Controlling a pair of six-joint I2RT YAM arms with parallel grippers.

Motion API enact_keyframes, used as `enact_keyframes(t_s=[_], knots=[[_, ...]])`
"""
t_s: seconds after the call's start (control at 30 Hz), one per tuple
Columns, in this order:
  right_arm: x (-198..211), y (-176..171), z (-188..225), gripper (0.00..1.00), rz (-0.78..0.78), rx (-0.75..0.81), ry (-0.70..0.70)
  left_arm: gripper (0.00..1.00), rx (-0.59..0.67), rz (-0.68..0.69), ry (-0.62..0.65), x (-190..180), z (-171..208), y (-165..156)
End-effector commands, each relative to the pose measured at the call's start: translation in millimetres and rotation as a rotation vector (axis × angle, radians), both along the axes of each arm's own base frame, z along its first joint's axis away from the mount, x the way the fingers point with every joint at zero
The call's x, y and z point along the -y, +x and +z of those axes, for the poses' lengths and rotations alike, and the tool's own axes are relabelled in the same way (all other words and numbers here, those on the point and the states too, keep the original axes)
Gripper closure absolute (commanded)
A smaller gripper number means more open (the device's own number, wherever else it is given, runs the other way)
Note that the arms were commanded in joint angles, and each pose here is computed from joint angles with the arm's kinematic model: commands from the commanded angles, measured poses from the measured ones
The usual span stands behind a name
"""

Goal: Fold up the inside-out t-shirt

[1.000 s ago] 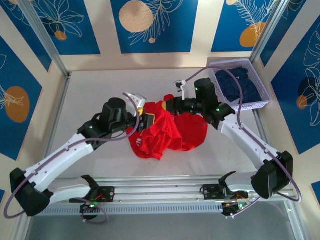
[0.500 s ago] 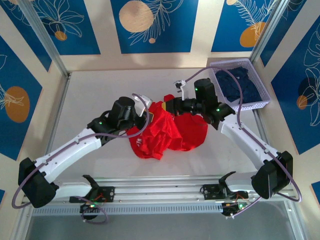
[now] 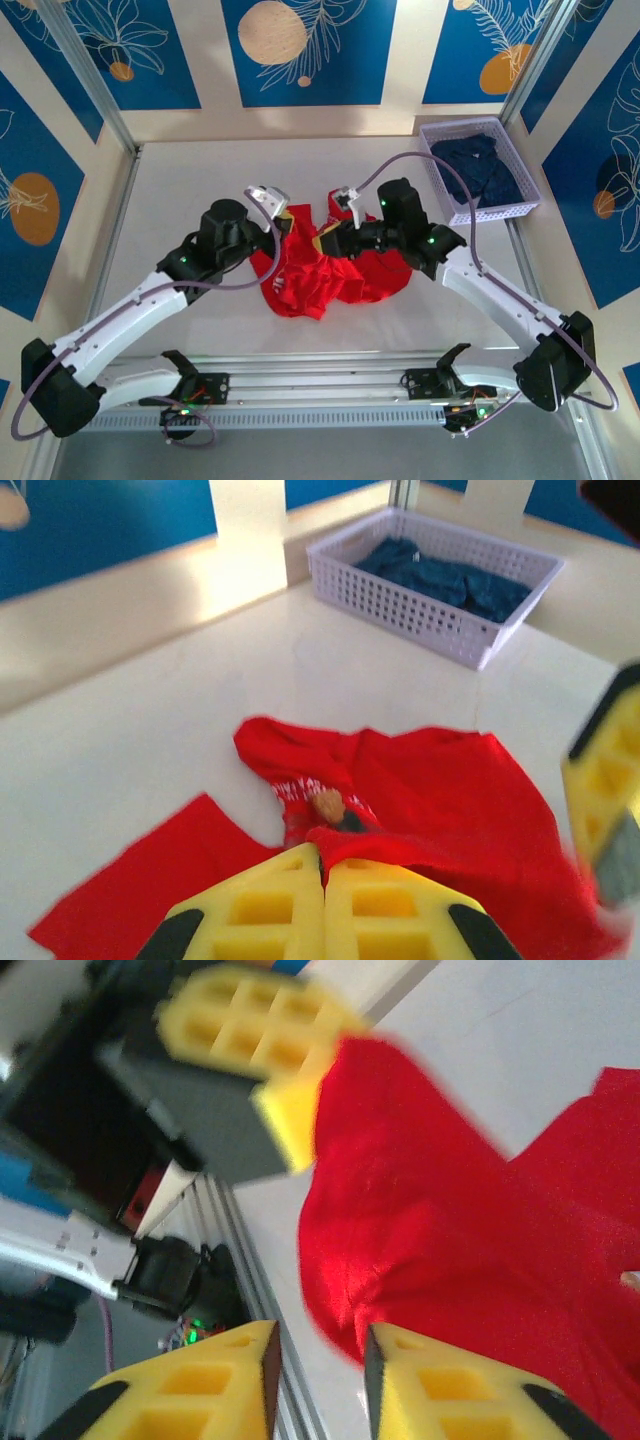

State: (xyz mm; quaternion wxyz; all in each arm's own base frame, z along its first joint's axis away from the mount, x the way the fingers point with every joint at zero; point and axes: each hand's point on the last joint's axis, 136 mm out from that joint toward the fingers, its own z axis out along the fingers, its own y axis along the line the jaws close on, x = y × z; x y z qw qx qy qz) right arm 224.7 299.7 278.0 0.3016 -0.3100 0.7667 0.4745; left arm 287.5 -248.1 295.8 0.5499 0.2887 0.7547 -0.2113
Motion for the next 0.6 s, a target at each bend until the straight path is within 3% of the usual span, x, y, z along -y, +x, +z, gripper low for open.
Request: enact_keyframes(t_s=[0.0,0.23,0.37,0.57], knots=[[4.8,-16.1,15.3,0.64,0.075,0.139,-0.002,1.00,0.131,-0.050,-0.028,0.8,24.2,0.9],[15.6,6.6,44.2,0.61,0.024,0.316,0.001,1.00,0.128,-0.143,-0.060,9.2,27.6,-9.7],[-3.6,4.6,31.9,0.59,0.096,0.377,-0.035,1.00,0.058,-0.138,-0.078,10.6,26.4,-10.1],[-20.2,8.2,17.6,0.57,0.077,0.451,-0.092,1.00,-0.013,-0.155,-0.101,13.7,24.0,-15.1]])
